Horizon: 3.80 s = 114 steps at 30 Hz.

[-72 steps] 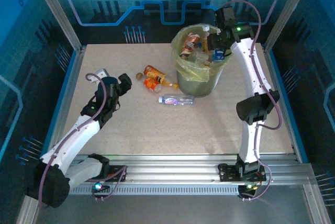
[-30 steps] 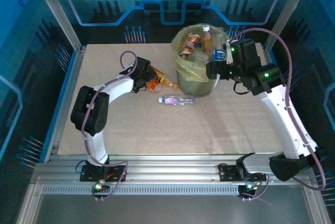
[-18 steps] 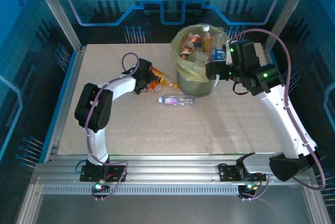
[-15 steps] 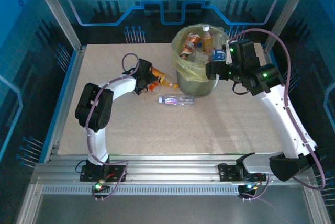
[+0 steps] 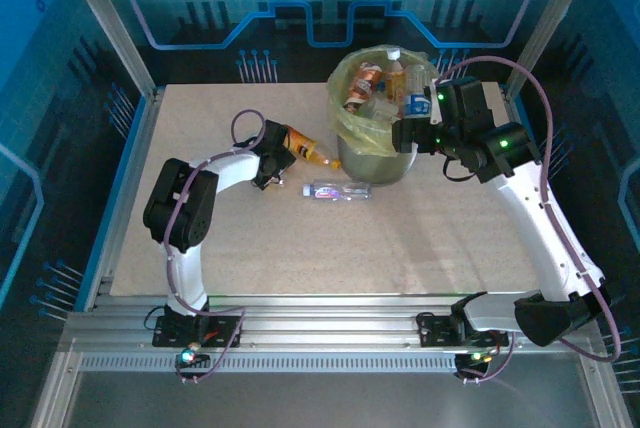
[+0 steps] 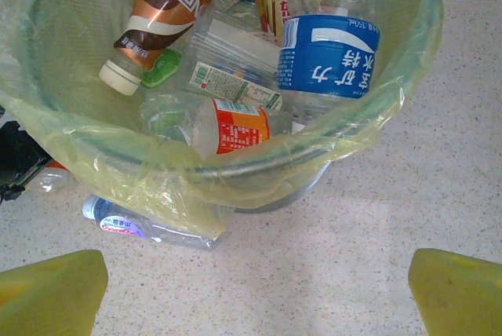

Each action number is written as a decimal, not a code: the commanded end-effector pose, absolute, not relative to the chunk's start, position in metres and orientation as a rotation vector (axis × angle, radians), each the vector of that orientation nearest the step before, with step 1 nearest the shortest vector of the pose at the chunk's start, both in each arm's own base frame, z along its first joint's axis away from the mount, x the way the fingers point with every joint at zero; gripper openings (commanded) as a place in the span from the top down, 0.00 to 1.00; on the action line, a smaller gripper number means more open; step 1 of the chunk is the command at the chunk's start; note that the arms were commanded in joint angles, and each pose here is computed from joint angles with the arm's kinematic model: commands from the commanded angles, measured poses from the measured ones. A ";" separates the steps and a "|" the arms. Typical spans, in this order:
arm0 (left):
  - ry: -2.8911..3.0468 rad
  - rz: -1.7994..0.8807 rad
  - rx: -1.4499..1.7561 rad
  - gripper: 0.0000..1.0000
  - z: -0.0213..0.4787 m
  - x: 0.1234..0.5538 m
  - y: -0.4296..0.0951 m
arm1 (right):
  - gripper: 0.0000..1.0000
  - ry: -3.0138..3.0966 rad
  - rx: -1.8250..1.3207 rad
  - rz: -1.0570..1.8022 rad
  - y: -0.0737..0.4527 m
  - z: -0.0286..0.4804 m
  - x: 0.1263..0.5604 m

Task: Put the plastic bottles in the bin

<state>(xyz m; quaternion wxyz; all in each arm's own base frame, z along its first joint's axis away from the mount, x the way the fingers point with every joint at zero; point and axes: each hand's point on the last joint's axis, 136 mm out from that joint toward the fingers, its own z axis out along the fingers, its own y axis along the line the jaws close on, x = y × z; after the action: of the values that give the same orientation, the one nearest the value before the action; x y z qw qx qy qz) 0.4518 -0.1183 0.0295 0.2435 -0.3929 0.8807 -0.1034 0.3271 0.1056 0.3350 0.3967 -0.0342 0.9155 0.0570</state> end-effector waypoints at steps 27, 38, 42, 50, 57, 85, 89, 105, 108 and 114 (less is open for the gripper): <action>2.008 -0.526 -0.359 0.54 0.311 0.443 -0.175 | 0.00 2.202 0.071 0.106 0.078 0.352 0.302; 1.831 -0.748 -0.076 0.54 0.404 0.464 -0.277 | 0.00 2.163 0.117 0.112 0.069 0.356 0.289; 1.804 -0.799 -0.001 0.54 0.407 0.479 -0.314 | 0.00 2.161 0.131 0.116 0.067 0.355 0.287; 1.844 -0.893 0.112 0.53 0.382 0.508 -0.375 | 0.00 2.165 0.141 0.109 0.065 0.353 0.284; 1.915 -0.904 0.127 0.49 0.352 0.506 -0.398 | 0.00 2.169 0.155 0.081 0.060 0.352 0.282; 1.852 -0.863 0.132 0.01 0.397 0.481 -0.378 | 0.00 2.180 0.033 0.171 0.083 0.349 0.288; 1.751 -0.833 0.103 0.01 0.440 0.461 -0.349 | 0.00 2.161 -0.065 0.208 0.098 0.350 0.286; 1.572 -0.648 -0.469 0.01 0.408 0.395 -0.123 | 0.05 2.155 -0.702 0.070 0.210 0.323 0.263; 1.581 -0.565 -0.577 0.01 0.377 0.382 -0.084 | 0.04 2.186 -0.837 0.004 0.234 0.304 0.259; 1.671 -0.393 -0.730 0.01 0.321 0.360 -0.033 | 0.02 2.286 -1.080 -0.120 0.268 0.251 0.255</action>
<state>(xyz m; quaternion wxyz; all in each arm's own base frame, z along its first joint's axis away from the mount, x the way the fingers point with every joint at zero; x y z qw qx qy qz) 0.3711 -0.0595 0.3311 0.6004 -0.2694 0.7267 -0.1971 0.2596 0.2694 0.2682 0.3406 -0.3700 0.8643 -0.0089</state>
